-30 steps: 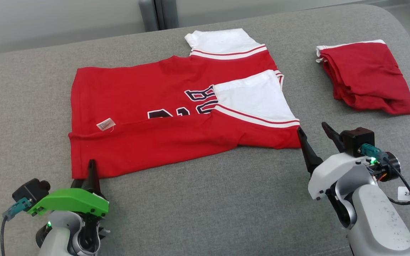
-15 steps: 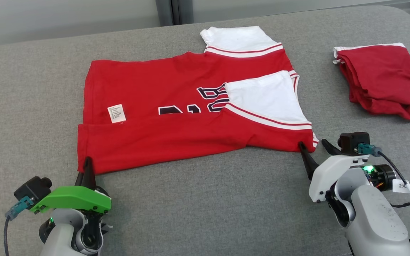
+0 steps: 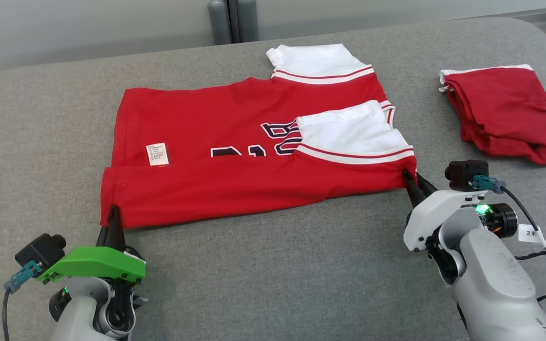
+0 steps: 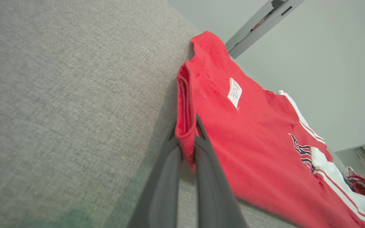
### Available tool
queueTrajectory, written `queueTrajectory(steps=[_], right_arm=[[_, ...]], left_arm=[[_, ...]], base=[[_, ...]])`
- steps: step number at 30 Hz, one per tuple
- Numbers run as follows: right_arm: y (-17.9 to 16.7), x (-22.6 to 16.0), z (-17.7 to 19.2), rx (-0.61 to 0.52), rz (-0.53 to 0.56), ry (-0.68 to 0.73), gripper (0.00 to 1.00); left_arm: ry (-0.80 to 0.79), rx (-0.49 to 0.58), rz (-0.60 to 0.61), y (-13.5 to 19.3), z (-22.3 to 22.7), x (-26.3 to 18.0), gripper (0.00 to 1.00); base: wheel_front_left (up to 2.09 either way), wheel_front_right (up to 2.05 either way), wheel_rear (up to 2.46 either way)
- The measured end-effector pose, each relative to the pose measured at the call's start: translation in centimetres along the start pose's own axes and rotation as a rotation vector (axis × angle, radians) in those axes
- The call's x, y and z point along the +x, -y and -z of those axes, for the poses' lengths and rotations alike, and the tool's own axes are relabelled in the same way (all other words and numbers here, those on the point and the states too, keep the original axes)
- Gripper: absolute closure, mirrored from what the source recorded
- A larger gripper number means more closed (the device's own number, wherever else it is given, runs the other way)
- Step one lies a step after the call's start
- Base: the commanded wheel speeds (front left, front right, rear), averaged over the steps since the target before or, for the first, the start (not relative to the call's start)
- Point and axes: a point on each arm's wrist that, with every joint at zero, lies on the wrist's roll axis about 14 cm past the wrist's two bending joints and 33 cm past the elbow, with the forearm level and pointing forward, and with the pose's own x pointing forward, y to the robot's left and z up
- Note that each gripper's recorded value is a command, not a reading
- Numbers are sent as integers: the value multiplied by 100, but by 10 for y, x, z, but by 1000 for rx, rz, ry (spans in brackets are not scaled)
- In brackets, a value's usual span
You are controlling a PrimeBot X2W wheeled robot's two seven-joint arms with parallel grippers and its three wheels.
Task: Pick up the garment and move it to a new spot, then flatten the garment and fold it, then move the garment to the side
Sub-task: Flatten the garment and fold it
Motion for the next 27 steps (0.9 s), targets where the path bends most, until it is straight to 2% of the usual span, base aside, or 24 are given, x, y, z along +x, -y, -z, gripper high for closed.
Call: queueTrajectory(steps=[6, 11, 22, 27], right_arm=[[7, -10, -26, -7, 23, 95, 100], [13, -32, -24, 3, 42, 110, 100], [29, -100, 26, 49, 99, -14, 100], [35, -116, 40, 86, 119, -49, 100]], left_arm=[[38, 6, 62, 17, -12, -7, 100], [30, 4, 65, 14, -5, -30, 100], [-91, 5, -6, -7, 35, -89, 100], [-158, 24, -53, -19, 52, -103, 100]], base=[[0, 0, 0], [0, 0, 0], [0, 0, 0], [0, 0, 0]])
